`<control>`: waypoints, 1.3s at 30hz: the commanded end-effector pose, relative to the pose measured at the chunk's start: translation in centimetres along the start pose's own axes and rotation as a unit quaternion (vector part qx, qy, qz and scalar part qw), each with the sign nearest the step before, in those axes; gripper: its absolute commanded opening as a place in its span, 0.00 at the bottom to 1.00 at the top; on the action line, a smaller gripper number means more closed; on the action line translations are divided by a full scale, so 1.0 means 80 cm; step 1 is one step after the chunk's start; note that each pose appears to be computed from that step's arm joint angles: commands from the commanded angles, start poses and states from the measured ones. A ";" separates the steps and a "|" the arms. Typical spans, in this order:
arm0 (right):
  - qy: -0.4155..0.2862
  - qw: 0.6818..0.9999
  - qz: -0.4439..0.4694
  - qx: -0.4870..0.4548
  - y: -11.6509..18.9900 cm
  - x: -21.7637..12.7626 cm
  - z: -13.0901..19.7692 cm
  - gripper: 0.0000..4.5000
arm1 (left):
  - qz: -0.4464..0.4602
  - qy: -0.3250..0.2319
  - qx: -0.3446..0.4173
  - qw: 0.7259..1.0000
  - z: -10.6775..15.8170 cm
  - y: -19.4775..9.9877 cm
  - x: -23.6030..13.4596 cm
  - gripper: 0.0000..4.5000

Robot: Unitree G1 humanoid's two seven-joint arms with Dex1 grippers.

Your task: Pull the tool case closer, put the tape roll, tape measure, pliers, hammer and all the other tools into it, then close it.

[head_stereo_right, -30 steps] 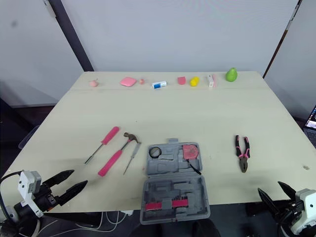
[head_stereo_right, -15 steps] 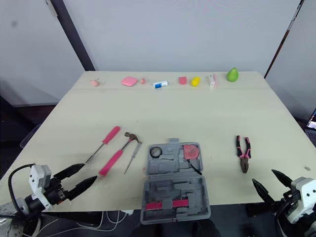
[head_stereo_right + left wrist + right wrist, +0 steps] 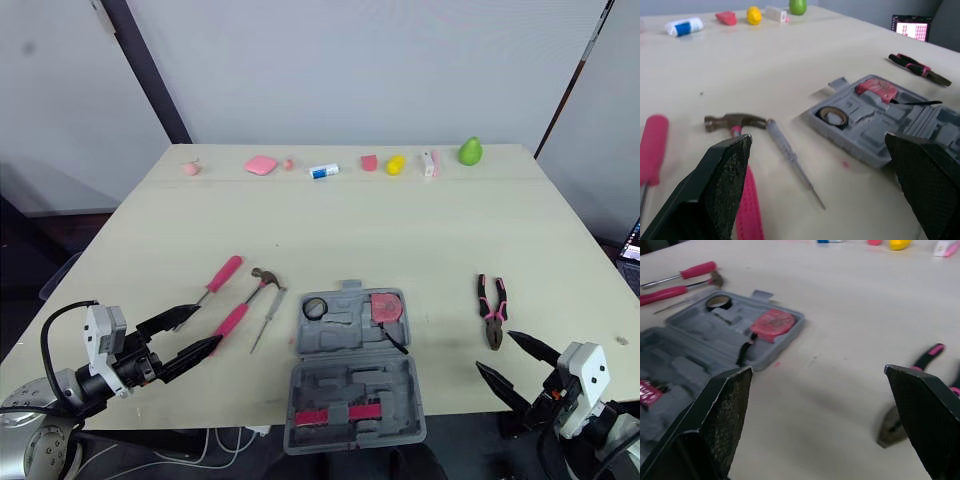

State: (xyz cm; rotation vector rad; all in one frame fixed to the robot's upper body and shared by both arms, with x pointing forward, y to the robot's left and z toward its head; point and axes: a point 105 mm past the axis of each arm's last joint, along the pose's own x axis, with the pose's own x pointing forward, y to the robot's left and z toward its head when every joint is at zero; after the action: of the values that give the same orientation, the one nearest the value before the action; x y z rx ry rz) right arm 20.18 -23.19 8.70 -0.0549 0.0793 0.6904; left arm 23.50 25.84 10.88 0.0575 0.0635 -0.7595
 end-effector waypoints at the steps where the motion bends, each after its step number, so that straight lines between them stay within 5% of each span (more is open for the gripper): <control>1: -0.016 0.999 0.032 -0.018 0.009 0.009 0.017 0.99 | -0.028 -0.011 0.017 0.999 0.019 -0.012 0.007 1.00; 10: -0.027 0.997 0.063 -0.027 0.019 0.033 0.026 0.99 | -0.092 -0.012 0.035 0.995 0.035 -0.030 0.021 1.00; 18: 0.005 0.996 -0.080 -0.046 -0.015 0.052 0.009 0.99 | -0.206 0.005 0.079 0.975 0.051 -0.065 0.045 1.00; 27: 0.056 0.960 -0.267 0.057 -0.044 0.069 -0.030 0.99 | -0.313 0.001 0.117 0.943 0.083 -0.084 0.076 1.00; 39: 0.100 0.916 -0.375 0.099 -0.073 0.072 -0.060 0.99 | -0.362 0.005 0.133 0.923 0.100 -0.096 0.088 1.00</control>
State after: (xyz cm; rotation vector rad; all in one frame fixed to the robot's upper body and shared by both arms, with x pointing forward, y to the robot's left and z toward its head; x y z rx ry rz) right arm 27.99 -23.42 2.96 0.0448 0.3239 -0.0517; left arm 24.05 15.25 17.42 0.2869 0.0036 -1.4735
